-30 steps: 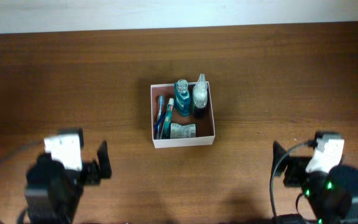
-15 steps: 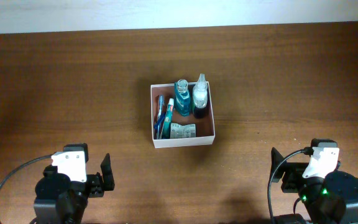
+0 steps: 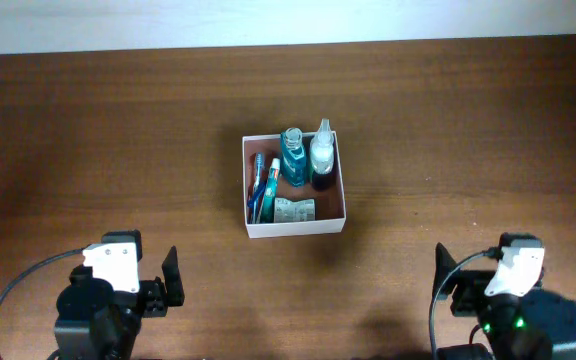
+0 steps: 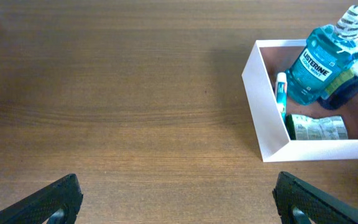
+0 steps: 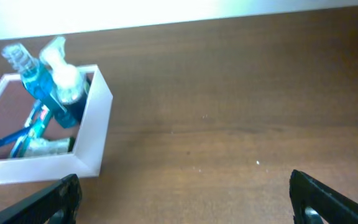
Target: Pack container
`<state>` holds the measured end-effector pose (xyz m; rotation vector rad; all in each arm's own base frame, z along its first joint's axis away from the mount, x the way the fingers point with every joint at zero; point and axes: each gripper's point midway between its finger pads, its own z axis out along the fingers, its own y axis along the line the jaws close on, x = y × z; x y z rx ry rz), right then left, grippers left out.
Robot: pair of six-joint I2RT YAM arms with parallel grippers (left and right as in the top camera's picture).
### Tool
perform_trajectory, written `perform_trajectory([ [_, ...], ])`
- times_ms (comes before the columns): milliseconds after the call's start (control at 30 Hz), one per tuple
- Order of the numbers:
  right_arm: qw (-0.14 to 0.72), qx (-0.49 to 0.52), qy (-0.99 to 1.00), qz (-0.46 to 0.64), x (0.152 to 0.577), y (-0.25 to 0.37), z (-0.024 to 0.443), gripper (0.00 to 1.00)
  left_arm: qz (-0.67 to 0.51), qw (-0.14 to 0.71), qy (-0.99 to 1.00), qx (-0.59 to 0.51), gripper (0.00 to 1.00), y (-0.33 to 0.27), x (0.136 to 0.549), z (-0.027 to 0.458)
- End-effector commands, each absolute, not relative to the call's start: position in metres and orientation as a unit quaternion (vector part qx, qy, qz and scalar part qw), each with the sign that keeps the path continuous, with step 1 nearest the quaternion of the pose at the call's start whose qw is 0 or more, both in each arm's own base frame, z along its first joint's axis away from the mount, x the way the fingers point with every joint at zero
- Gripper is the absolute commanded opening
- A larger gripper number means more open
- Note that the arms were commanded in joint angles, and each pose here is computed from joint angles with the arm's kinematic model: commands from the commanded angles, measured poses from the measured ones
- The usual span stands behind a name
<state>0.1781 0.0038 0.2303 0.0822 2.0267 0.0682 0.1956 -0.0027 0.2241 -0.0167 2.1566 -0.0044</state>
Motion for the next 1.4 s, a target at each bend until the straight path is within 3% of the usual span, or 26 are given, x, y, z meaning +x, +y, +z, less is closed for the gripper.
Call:
perform_trajectory([
  [0,0.553,0.028,0.832,0.032,0.182,0.006,0.211,0.98,-0.007,0.476,0.879,-0.008,0.99,-0.004,0.195,0.225],
  [533,0.728,-0.014,0.685,0.026,0.243,0.015,0.202,0.98,-0.007,0.476,0.879,-0.008,0.99,-0.004,0.195,0.225],
  [667,0.678,-0.037,0.733,0.041,0.245,0.025,0.156,0.98,-0.007,0.476,0.879,-0.008,0.99,-0.004,0.195,0.225],
  [1367,0.679,-0.038,0.732,0.043,0.245,0.026,0.157,0.98,-0.007,0.476,0.879,-0.008,0.99,-0.004,0.195,0.225],
])
